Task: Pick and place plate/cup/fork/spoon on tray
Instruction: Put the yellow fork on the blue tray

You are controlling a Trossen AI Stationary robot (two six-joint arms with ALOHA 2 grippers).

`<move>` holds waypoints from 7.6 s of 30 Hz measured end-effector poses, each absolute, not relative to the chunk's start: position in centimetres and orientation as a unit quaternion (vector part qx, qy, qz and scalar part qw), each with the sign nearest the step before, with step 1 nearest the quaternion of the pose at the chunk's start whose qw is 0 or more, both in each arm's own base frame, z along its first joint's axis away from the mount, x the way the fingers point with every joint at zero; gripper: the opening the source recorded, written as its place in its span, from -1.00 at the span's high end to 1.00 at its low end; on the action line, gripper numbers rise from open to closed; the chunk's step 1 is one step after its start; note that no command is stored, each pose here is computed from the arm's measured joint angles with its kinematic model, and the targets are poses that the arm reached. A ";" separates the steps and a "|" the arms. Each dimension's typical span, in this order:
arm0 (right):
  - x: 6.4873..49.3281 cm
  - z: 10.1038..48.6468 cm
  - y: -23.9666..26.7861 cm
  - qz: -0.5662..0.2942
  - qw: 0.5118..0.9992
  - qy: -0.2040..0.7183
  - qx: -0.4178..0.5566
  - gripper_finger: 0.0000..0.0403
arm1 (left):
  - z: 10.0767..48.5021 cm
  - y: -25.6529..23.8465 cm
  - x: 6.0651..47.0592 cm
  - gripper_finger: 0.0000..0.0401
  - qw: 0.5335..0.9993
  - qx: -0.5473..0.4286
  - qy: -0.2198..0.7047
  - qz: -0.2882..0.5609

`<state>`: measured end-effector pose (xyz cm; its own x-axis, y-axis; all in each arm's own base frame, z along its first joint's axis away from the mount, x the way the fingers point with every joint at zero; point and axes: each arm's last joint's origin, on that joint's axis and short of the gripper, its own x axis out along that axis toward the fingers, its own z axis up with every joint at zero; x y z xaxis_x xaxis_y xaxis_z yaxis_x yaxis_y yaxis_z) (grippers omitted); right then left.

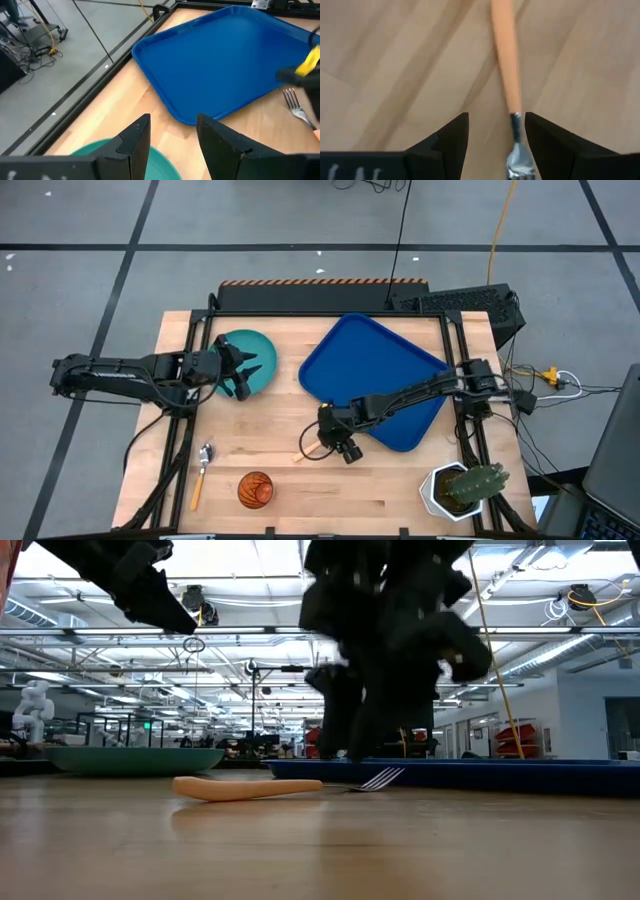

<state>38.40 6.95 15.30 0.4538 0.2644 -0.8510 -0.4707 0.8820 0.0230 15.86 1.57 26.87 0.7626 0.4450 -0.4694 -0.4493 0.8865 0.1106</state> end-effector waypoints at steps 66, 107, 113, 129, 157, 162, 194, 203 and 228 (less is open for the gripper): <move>37.9 19.3 5.0 0.167 0.901 0.367 -0.159 0.99 | 26.8 1.6 15.8 0.19 0.937 -0.014 0.251 0.242; 31.3 17.0 7.5 0.059 0.879 0.446 0.159 -0.06 | 26.8 1.6 15.8 0.19 0.938 -0.023 0.246 0.243; 32.5 14.8 9.0 0.063 0.875 0.461 0.133 0.08 | 27.0 1.5 15.9 0.19 0.940 -0.038 0.235 0.244; 33.0 12.8 9.2 0.031 0.879 0.473 0.053 0.29 | 27.0 1.4 16.0 0.19 0.941 -0.067 0.225 0.245; 32.5 9.7 9.5 -0.006 0.863 0.506 0.009 0.90 | 27.0 1.4 16.0 0.19 0.941 -0.061 0.226 0.243; 32.6 10.7 9.4 -0.006 0.872 0.489 -0.010 0.94 | 27.0 1.4 16.0 0.19 0.941 -0.058 0.228 0.242; 25.8 23.1 3.8 0.160 0.767 0.575 -0.238 0.95 | 27.0 1.3 16.0 0.19 0.943 -0.062 0.229 0.234; 24.2 22.7 -0.1 0.193 0.703 0.645 -0.230 0.95 | 27.0 1.3 16.0 0.19 0.942 -0.076 0.225 0.237; 15.1 18.1 -2.0 0.267 0.714 0.601 -0.240 0.93 | 27.1 1.4 16.0 0.19 0.943 -0.062 0.225 0.235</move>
<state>15.10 -1.97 18.11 0.1345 0.0941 -0.9864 -0.6699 0.7422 -0.0205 16.03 1.36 27.07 0.7881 0.4152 -0.4545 -0.4714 0.8818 -0.0118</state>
